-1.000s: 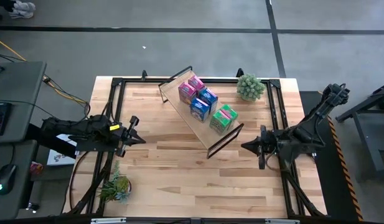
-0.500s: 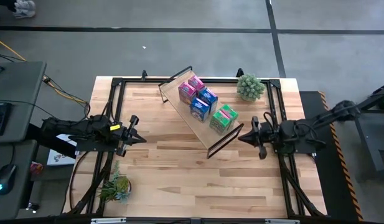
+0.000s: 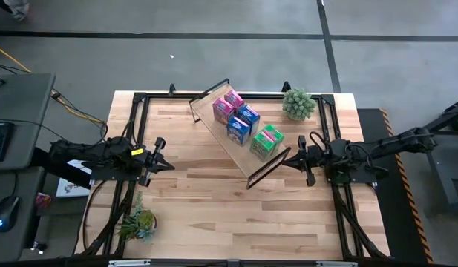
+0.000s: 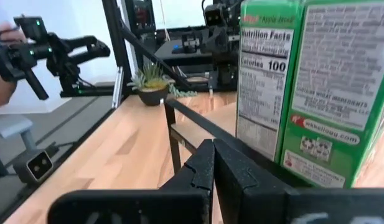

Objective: Stack cereal on shelf
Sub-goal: Return to Home Position

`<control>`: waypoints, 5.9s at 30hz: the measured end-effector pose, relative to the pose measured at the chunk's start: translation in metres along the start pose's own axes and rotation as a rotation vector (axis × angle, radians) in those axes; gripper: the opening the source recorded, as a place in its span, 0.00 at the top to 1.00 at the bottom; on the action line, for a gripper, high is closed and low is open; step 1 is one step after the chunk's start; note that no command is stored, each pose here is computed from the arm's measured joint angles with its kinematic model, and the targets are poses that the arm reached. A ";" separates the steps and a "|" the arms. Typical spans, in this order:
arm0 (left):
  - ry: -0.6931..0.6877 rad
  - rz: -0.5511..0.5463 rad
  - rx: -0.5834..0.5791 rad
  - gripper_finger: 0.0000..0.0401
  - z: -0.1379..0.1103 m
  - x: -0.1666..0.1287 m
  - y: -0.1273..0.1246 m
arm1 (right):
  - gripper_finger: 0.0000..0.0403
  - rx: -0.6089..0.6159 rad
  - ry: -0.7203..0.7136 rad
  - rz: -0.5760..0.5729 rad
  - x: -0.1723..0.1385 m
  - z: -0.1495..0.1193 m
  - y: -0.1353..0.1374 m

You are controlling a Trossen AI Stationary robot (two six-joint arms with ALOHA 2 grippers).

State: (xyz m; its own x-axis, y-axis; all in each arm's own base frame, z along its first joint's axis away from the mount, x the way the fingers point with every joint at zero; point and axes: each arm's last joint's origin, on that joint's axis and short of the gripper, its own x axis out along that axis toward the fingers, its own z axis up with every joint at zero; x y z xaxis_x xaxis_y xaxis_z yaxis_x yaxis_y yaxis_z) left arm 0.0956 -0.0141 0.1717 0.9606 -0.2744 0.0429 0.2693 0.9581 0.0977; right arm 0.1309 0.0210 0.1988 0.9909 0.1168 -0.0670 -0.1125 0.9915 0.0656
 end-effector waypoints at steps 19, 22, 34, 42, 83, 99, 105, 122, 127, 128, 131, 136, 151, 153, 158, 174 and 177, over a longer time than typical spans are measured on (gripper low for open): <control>-0.001 -0.009 0.000 1.00 0.000 0.000 -0.001 | 1.00 -0.020 -0.082 -0.019 -0.024 -0.025 -0.006; -0.001 -0.009 0.000 1.00 0.000 0.000 -0.001 | 1.00 -0.023 -0.091 -0.019 -0.027 -0.031 -0.006; -0.003 0.009 0.000 1.00 0.000 0.000 0.000 | 1.00 -0.087 -0.083 -0.005 -0.032 -0.033 -0.006; -0.003 0.009 0.000 1.00 0.000 0.000 0.000 | 1.00 -0.066 -0.079 -0.006 -0.032 -0.033 -0.006; -0.004 0.024 0.001 1.00 -0.001 0.000 0.001 | 1.00 -0.062 -0.095 -0.096 -0.033 -0.032 -0.014; -0.001 0.023 0.001 1.00 -0.001 0.000 0.001 | 1.00 -0.062 -0.094 -0.096 -0.033 -0.032 -0.014; -0.001 0.023 0.001 1.00 -0.001 0.000 0.001 | 1.00 -0.063 -0.094 -0.096 -0.033 -0.032 -0.014; -0.001 0.024 0.001 1.00 -0.001 0.000 0.001 | 1.00 -0.063 -0.094 -0.095 -0.033 -0.032 -0.014; -0.001 0.024 0.001 1.00 -0.001 0.000 0.001 | 1.00 -0.063 -0.094 -0.095 -0.033 -0.032 -0.014; -0.001 0.024 0.001 1.00 -0.001 0.000 0.001 | 1.00 -0.063 -0.094 -0.095 -0.033 -0.032 -0.014; -0.001 0.024 0.001 1.00 -0.001 0.000 0.001 | 1.00 -0.063 -0.094 -0.095 -0.033 -0.032 -0.014; -0.001 0.024 0.001 1.00 -0.001 0.000 0.001 | 1.00 -0.062 -0.094 -0.095 -0.033 -0.032 -0.014; 0.000 0.024 0.001 1.00 -0.001 0.000 0.001 | 1.00 -0.062 -0.094 -0.095 -0.033 -0.032 -0.014; -0.001 0.024 0.001 1.00 -0.001 0.000 0.001 | 1.00 -0.062 -0.094 -0.095 -0.033 -0.032 -0.014; -0.001 0.024 0.001 1.00 -0.001 0.000 0.001 | 1.00 -0.062 -0.094 -0.095 -0.033 -0.032 -0.014; 0.000 0.024 0.001 1.00 -0.001 0.000 0.001 | 1.00 -0.063 -0.094 -0.095 -0.033 -0.032 -0.014; 0.000 0.024 0.001 1.00 -0.001 0.000 0.001 | 1.00 -0.062 -0.095 -0.095 -0.033 -0.032 -0.014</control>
State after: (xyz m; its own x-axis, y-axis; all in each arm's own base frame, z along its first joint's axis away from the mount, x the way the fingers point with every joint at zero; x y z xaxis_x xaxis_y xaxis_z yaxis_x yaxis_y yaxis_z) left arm 0.0961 -0.0131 0.1709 0.9667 -0.2516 0.0457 0.2464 0.9643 0.0974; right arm 0.0974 0.0050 0.1681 0.9995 0.0194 0.0244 -0.0195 0.9998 0.0012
